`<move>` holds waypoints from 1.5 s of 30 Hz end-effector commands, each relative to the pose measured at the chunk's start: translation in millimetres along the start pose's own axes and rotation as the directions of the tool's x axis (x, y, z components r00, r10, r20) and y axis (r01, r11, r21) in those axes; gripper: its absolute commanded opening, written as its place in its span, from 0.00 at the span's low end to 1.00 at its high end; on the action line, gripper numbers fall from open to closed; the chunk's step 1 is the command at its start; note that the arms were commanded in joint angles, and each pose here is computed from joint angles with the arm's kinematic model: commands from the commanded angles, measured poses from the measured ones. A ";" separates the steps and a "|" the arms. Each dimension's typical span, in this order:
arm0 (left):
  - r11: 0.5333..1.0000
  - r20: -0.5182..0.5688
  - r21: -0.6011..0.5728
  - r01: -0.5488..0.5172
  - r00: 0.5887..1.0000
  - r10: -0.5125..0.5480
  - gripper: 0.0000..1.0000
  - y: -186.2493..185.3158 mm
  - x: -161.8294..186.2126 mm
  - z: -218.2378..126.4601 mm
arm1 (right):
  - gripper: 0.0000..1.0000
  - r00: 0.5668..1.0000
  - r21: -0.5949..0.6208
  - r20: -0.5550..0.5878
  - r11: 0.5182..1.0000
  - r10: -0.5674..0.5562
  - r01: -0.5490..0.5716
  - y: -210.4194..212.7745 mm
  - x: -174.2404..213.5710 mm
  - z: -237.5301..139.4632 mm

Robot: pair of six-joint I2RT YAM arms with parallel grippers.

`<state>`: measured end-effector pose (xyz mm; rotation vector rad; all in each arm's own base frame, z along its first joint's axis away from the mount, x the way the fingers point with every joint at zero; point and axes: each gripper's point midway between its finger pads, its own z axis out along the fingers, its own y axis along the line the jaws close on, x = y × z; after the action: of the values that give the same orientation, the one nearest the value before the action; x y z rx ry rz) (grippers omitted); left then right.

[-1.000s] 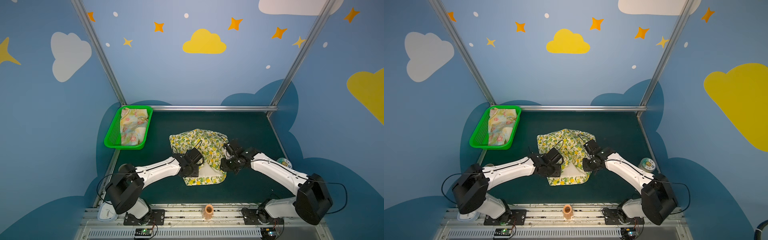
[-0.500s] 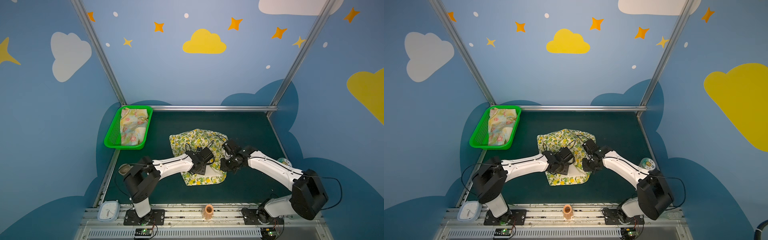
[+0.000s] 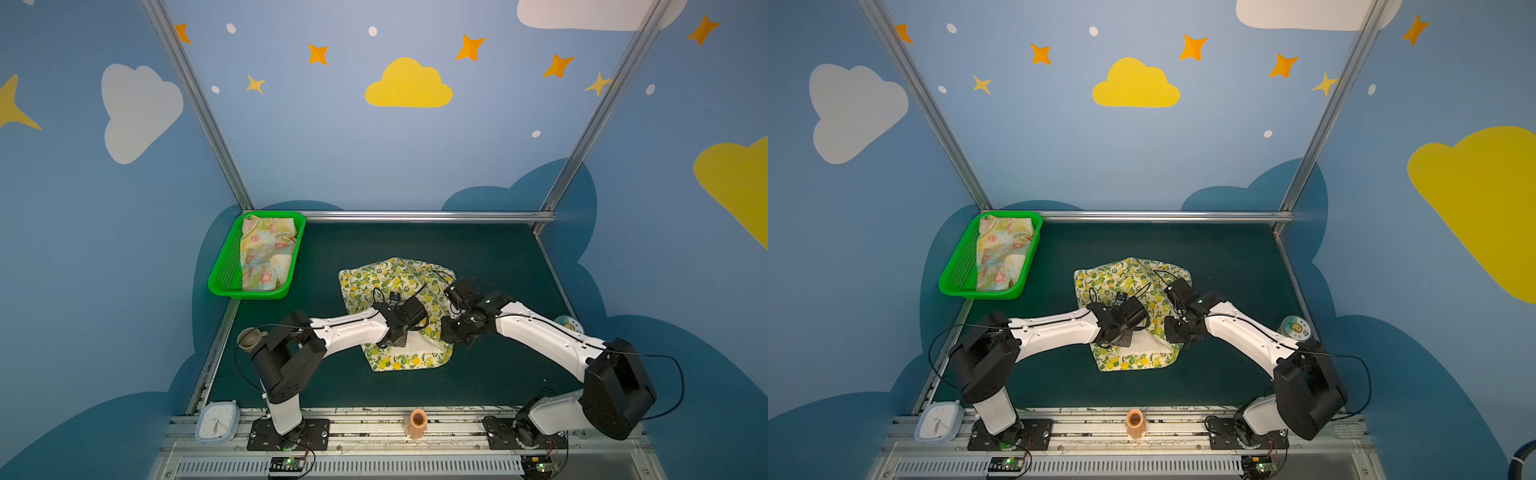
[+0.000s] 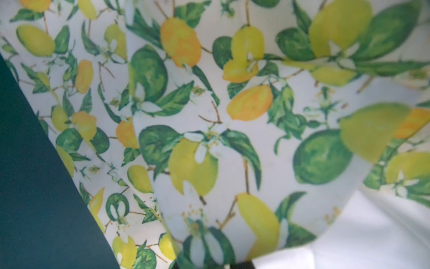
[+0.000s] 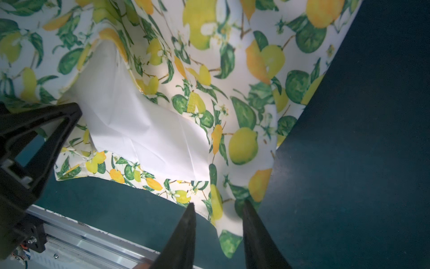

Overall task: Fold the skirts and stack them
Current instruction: 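Lay the skirt down and regrip its near edges with both grippers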

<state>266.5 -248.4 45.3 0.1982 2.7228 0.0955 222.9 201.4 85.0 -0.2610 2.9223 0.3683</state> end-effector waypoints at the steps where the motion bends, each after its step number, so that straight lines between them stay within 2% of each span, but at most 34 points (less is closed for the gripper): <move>1: 0.998 -0.010 -0.070 -0.003 1.000 0.002 0.10 22.7 9.3 -5.4 | 0.29 1.000 0.027 -0.018 1.000 0.004 -0.003 -4.5 3.1 1.1; 3: 0.997 -0.014 -0.079 0.003 1.000 -0.004 0.04 28.8 13.0 -7.7 | 0.25 1.000 0.045 -0.019 0.999 -0.004 0.005 -6.7 4.0 -1.2; 5: 0.995 -0.011 -0.096 0.009 1.000 -0.010 0.04 37.9 15.4 -12.6 | 0.25 1.000 0.064 -0.015 0.998 -0.022 0.023 -7.1 4.5 -5.1; 9: 0.994 -0.007 -0.101 0.032 0.999 -0.033 0.04 54.2 19.6 -24.9 | 0.39 0.995 0.123 -0.017 0.987 -0.100 0.101 -4.0 10.0 -11.6; 15: 0.992 -0.008 -0.101 0.070 0.997 -0.071 0.04 71.6 28.8 -35.3 | 0.39 0.976 0.264 -0.047 0.940 -0.211 0.216 0.4 18.4 -8.4; 20: 0.990 -0.018 -0.099 0.096 0.995 -0.098 0.04 82.2 35.8 -38.8 | 0.38 0.965 0.334 -0.088 0.906 -0.246 0.261 0.2 23.1 1.4; 29: 0.988 -0.031 -0.095 0.123 0.992 -0.126 0.05 92.8 44.3 -41.8 | 0.37 0.959 0.352 -0.143 0.893 -0.243 0.279 -5.9 36.8 12.8; 39: 0.989 -0.049 -0.097 0.112 0.992 -0.117 0.05 91.0 44.4 -38.8 | 0.42 0.930 0.297 -0.161 0.882 -0.332 0.366 21.5 53.1 8.4; 45: 0.989 -0.050 -0.097 0.115 0.991 -0.120 0.05 91.6 44.5 -37.5 | 0.40 0.923 0.349 -0.202 0.856 -0.328 0.381 16.5 60.2 20.7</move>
<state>225.9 -158.6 74.3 0.0078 2.7475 0.1605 165.9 217.1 61.0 -0.7830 2.8852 -0.2138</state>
